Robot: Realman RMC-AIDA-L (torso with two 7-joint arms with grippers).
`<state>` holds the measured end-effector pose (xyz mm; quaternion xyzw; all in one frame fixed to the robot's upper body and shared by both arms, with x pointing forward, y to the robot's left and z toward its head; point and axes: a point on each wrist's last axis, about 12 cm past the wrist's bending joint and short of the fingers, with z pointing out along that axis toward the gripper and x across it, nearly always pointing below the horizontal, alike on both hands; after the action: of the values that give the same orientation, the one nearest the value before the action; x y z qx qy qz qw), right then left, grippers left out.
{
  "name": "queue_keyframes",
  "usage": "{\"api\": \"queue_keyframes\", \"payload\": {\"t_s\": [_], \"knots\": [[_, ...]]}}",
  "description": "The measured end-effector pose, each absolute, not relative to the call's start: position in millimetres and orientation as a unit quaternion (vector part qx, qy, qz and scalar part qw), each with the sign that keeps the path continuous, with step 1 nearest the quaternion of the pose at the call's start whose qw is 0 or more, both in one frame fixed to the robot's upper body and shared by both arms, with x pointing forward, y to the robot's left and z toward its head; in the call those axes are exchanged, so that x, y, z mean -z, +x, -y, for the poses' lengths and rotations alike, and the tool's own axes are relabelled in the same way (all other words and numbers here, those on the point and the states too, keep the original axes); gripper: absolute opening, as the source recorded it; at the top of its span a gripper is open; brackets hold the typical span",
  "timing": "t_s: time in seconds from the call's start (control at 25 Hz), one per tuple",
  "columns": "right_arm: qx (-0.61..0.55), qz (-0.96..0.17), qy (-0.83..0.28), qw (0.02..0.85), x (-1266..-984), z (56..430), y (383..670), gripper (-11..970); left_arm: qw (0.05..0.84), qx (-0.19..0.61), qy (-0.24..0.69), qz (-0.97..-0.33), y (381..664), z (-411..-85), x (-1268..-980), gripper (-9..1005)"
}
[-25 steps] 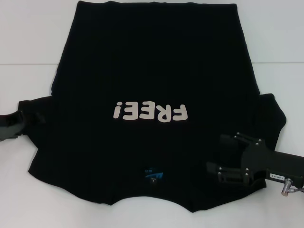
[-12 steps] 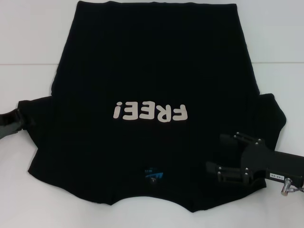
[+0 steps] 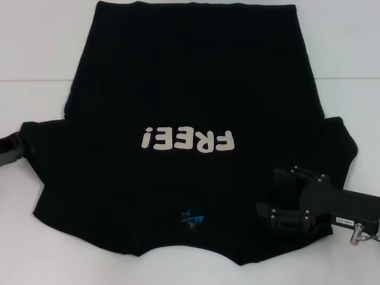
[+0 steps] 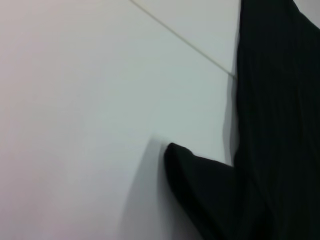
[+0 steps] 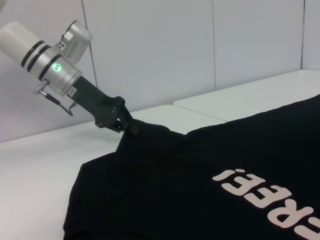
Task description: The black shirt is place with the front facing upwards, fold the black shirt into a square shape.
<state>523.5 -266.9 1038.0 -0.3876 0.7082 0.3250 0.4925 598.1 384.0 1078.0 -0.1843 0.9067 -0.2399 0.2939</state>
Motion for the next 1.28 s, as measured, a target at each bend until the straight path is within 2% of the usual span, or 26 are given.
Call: {"api": "queue_keyframes", "payload": {"t_s": [0.12,0.6,1.28], "knots": [[-0.325,-0.708,-0.387,0.493,-1038,267,524,945,0.303,0.235,-0.185,-0.905,599,-388,-1082,28],[-0.325,-0.707,-0.389,0.494,-1039,266,525,945,0.330,0.217,-0.166,-0.904,611,-393,-1101,28],[-0.324,-0.708,-0.388,0.494,-1039,266,526,944,0.310,0.250,-0.105,-0.911,631,-359,-1119,27]]}}
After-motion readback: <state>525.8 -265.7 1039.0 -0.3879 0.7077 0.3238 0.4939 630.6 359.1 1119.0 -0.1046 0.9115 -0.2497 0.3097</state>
